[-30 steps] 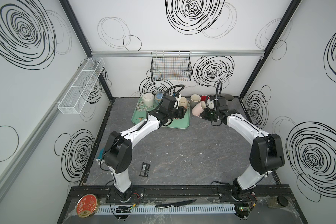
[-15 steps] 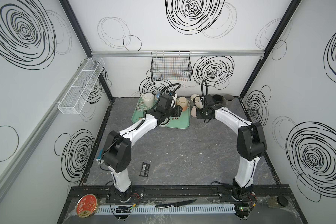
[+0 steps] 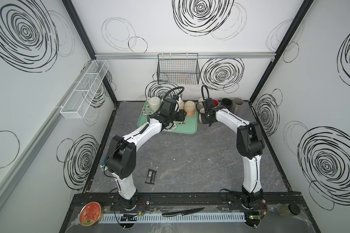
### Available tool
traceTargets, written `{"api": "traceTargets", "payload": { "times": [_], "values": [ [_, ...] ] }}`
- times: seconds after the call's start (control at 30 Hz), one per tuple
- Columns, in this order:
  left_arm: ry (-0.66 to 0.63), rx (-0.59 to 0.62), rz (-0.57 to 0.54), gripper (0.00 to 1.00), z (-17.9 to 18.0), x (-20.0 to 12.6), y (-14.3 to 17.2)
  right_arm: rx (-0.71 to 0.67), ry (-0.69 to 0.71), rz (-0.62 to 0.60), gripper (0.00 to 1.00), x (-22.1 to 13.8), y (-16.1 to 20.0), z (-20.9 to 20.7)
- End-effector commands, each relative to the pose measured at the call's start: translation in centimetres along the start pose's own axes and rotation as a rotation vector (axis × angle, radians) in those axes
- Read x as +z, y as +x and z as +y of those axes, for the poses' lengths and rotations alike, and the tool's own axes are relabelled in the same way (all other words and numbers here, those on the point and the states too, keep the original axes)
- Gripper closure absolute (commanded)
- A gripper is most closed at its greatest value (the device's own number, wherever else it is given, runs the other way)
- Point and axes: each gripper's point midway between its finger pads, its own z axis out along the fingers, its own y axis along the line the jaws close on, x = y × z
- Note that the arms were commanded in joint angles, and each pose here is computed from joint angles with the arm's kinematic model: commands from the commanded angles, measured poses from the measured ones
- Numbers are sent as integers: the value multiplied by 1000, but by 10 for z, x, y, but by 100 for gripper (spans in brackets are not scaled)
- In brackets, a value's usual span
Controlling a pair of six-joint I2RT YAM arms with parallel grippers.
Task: Turn the mug right side up
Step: Place the mug at the top-center of the table.
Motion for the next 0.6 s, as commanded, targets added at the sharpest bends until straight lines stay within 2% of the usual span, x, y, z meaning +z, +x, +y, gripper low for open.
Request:
{"api": "traceTargets", "payload": {
  "times": [0.0,0.23,0.37,0.57],
  "values": [
    [-3,15,-6,52,8,3,0,-29,47,-29,100,-4,-12,-4],
    [-13,3,-13,52,14,3,-4,-44,44,-13,70,-5,-4,1],
    [-26,-5,-24,50,21,1,-8,-51,28,-18,63,-11,-2,7],
    [-88,-42,-50,48,50,-13,-21,-36,-4,-48,60,-31,-7,10]
  ]
}}
